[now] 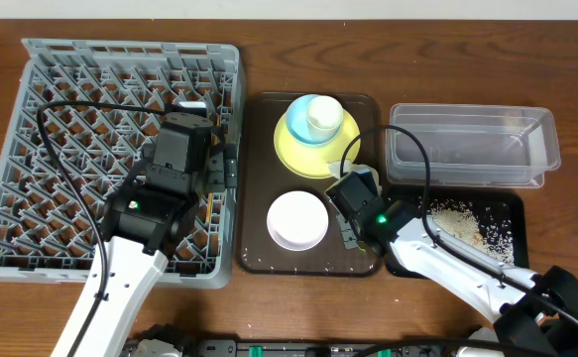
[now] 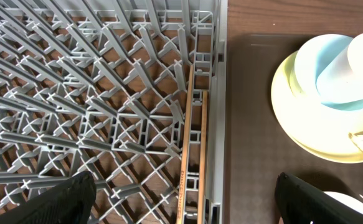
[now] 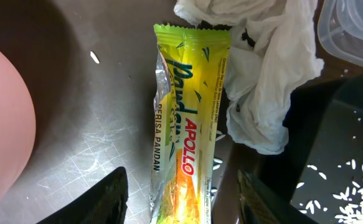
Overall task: Sort waste into correct bins and load items into the dishwasher
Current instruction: 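Grasp the yellow snack wrapper on the brown tray with the right gripper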
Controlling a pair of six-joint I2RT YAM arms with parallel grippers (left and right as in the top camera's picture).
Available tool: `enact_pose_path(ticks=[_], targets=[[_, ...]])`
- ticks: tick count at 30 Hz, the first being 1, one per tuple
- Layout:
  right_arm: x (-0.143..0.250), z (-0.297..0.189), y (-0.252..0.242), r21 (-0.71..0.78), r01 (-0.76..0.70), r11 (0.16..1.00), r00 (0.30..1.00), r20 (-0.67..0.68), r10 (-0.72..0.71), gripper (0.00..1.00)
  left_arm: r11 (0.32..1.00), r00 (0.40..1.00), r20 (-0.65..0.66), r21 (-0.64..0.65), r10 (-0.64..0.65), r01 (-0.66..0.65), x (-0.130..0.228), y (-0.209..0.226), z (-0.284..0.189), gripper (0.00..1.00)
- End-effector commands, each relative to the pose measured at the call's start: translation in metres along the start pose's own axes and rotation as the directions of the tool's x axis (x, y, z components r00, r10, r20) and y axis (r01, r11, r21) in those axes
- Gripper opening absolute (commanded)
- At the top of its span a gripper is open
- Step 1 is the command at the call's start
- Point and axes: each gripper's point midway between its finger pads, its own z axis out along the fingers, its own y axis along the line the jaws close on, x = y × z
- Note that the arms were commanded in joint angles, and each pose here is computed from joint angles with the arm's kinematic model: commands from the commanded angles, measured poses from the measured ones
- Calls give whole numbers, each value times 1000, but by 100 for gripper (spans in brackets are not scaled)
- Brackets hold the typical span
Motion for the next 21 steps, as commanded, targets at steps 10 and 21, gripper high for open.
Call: enact_pose_path(ticks=[10, 21], targets=[[2, 3, -5, 15, -4, 1000, 1000, -6, 4, 44, 1000, 1000, 0, 4, -11, 11, -1, -1, -1, 93], [6, 12, -3, 19, 3, 1000, 1000, -29, -2, 43, 1000, 1000, 0, 4, -11, 11, -1, -1, -1, 92]])
